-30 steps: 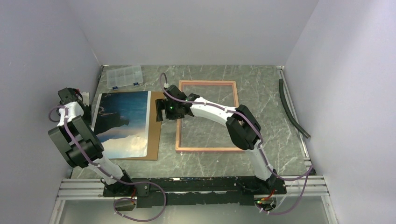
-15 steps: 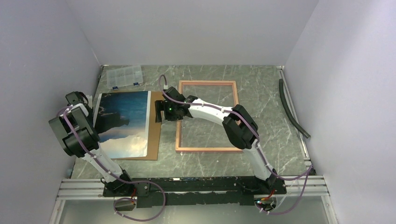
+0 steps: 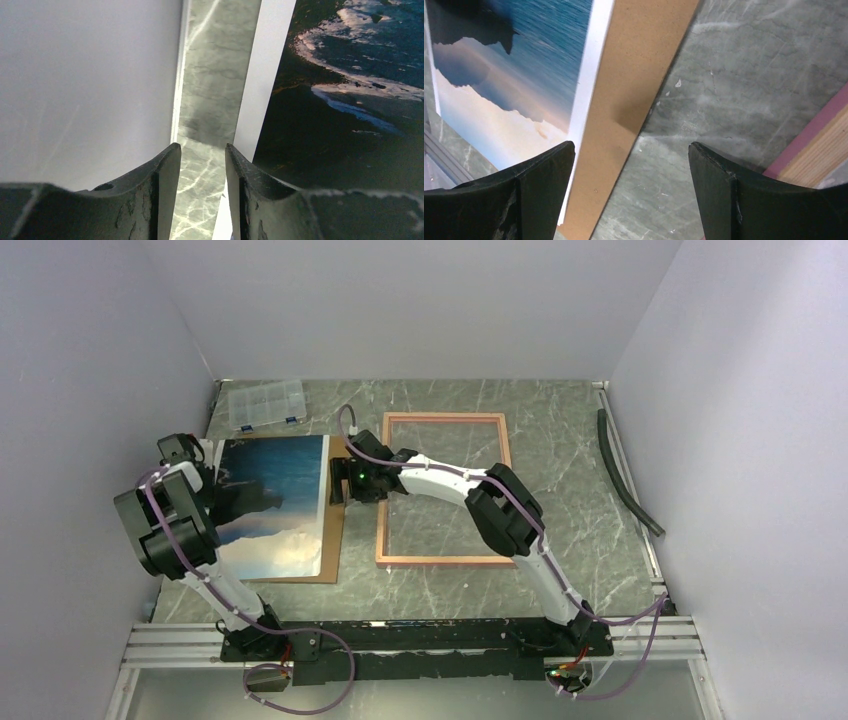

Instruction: Put the photo into the frame

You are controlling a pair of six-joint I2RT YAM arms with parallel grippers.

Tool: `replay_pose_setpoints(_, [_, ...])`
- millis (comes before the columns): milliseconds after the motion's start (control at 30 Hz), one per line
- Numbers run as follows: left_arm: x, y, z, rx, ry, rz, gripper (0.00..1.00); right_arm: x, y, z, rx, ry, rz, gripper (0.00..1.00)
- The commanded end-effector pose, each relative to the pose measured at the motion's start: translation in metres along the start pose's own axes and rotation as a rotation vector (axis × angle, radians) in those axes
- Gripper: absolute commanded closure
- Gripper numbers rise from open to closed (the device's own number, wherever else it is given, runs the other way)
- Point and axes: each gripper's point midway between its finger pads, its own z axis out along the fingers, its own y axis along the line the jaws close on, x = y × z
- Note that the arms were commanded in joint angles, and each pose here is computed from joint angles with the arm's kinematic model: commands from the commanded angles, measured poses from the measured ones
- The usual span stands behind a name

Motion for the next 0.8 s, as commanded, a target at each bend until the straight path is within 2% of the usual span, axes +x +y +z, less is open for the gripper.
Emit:
replay_pose_setpoints(0, [0.032, -0.051, -0.010, 0.185, 0.088, -0.011, 0.55, 0.002, 0.001, 0.012, -0.022, 0.013, 0.021, 0.12])
replay_pose_setpoints(467, [0.032, -0.094, -0.040, 0.290, 0.089, 0.035, 0.56, 0.009, 0.007, 0.017, -0.057, 0.039, 0.051, 0.13])
replay_pose_setpoints(767, [0.029, -0.095, -0.052, 0.274, 0.080, 0.061, 0.56, 0.021, 0.005, 0.003, -0.039, 0.097, 0.062, 0.14])
